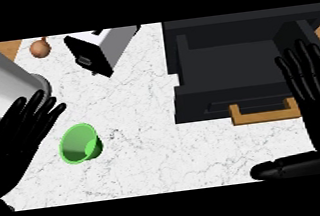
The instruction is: Pick up the cup, place it into the drawer and close the drawer
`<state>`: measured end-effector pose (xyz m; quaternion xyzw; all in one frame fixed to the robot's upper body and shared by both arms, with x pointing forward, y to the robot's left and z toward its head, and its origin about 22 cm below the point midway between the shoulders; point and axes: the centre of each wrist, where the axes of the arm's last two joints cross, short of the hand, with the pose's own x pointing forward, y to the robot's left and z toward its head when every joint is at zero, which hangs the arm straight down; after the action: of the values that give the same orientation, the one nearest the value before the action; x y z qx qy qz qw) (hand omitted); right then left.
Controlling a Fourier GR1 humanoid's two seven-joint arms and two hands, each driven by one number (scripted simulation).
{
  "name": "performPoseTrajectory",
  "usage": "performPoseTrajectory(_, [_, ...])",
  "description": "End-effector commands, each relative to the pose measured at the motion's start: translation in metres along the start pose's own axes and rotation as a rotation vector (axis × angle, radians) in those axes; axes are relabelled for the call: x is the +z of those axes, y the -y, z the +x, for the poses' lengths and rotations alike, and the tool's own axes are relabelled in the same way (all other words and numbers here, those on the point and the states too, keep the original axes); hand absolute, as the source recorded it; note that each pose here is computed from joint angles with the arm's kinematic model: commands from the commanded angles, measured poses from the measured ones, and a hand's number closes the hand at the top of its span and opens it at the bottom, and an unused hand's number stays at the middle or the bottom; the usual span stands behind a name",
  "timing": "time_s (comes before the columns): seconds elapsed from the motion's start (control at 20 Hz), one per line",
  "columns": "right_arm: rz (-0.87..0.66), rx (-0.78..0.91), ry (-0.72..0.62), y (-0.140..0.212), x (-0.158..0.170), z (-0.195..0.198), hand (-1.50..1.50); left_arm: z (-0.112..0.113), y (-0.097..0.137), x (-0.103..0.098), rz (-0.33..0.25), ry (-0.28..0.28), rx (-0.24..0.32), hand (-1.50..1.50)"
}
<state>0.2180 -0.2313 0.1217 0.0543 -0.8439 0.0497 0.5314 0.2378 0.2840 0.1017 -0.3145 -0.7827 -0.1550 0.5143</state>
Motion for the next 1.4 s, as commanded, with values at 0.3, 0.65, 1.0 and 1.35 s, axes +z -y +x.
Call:
performPoseTrajectory(0.3, [-0.002, 0.003, -0.029, -0.008, -0.003, 0.010, -1.50, 0.006, -0.005, -0.002, -0.005, -0.016, 0.022, -1.50])
performPoseTrajectory(0.65, [-0.011, -0.006, -0.009, 0.005, -0.008, 0.000, -1.50, -0.016, -0.008, 0.010, 0.027, -0.058, 0.030, -1.50])
performPoseTrajectory(1.0, [-0.019, -0.011, 0.015, -0.017, -0.005, 0.001, -1.50, -0.023, -0.029, 0.033, 0.058, -0.107, 0.008, -1.50])
performPoseTrajectory(1.35, [0.000, 0.007, -0.003, 0.012, -0.014, 0.025, -1.50, -0.037, -0.045, 0.050, 0.087, -0.177, -0.025, -1.50])
